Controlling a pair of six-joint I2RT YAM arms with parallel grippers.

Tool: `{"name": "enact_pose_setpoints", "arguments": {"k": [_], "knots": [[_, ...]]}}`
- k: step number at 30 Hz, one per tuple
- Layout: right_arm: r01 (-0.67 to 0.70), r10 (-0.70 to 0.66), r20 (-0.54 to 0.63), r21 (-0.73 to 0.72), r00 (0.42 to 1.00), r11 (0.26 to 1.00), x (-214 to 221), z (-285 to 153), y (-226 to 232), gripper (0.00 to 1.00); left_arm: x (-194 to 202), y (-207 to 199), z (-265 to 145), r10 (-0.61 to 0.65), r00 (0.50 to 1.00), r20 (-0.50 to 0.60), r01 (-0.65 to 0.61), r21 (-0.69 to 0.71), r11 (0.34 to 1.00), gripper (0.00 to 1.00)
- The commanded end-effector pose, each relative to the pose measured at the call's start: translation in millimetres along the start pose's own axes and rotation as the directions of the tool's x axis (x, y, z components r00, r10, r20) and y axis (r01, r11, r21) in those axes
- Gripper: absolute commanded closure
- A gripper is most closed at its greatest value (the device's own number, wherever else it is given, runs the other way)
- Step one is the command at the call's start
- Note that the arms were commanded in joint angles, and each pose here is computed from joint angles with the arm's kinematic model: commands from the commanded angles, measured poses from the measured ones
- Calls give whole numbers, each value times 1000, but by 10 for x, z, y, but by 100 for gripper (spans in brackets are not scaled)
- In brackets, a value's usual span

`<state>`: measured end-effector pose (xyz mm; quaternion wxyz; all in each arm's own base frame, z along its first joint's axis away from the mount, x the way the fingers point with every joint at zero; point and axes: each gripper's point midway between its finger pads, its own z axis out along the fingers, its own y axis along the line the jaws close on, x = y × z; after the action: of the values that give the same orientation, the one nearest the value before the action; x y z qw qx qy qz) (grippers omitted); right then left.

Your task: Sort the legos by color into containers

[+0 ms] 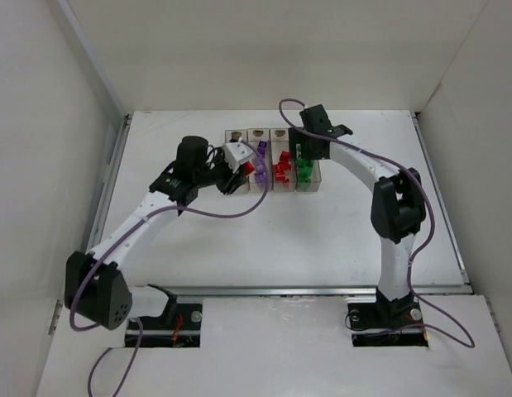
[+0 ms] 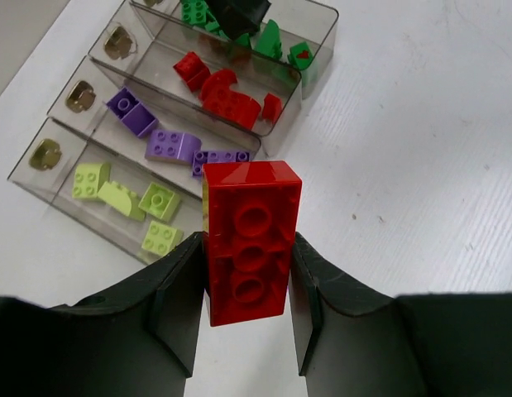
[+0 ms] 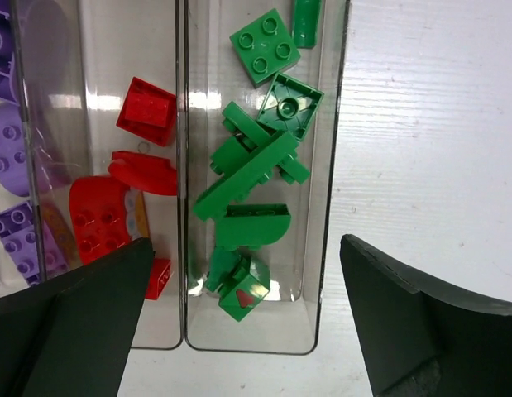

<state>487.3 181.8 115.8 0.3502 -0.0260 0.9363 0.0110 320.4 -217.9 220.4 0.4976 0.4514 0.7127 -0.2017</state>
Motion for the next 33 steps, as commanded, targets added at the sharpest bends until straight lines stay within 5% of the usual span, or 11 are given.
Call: {"name": "enact_pose_setpoints", "arguments": {"k": [1,9,15,20,26,29,33], "knots": [[-36,36,157,-1,987,999,-502,-548,-94,1,-474,62,188,-2,992,129,-4,42,999,100],[-96,102,221,-37,970,995,-421,-1123,-264,1,-532,200,1252,-113,989,96,99,140,985,100],[-131,135,239,-31,962,991,-229,-1374,-430,1,-694,554,1970,-415,901,128,393,165,905,100],[-150,142,249,16,958,989,-195,-1475,-654,1,-572,742,2344,-517,845,139,498,152,854,95],[-138,125,249,34,960,990,-197,-1533,-789,1,-573,797,2399,-528,834,160,511,138,848,54],[-136,124,257,30,958,990,-239,-1553,-811,1,-528,799,2408,-532,832,154,517,128,846,0],[-147,136,281,19,950,989,-349,-1618,-830,1,-678,877,2209,-511,839,186,507,70,859,0]]}}
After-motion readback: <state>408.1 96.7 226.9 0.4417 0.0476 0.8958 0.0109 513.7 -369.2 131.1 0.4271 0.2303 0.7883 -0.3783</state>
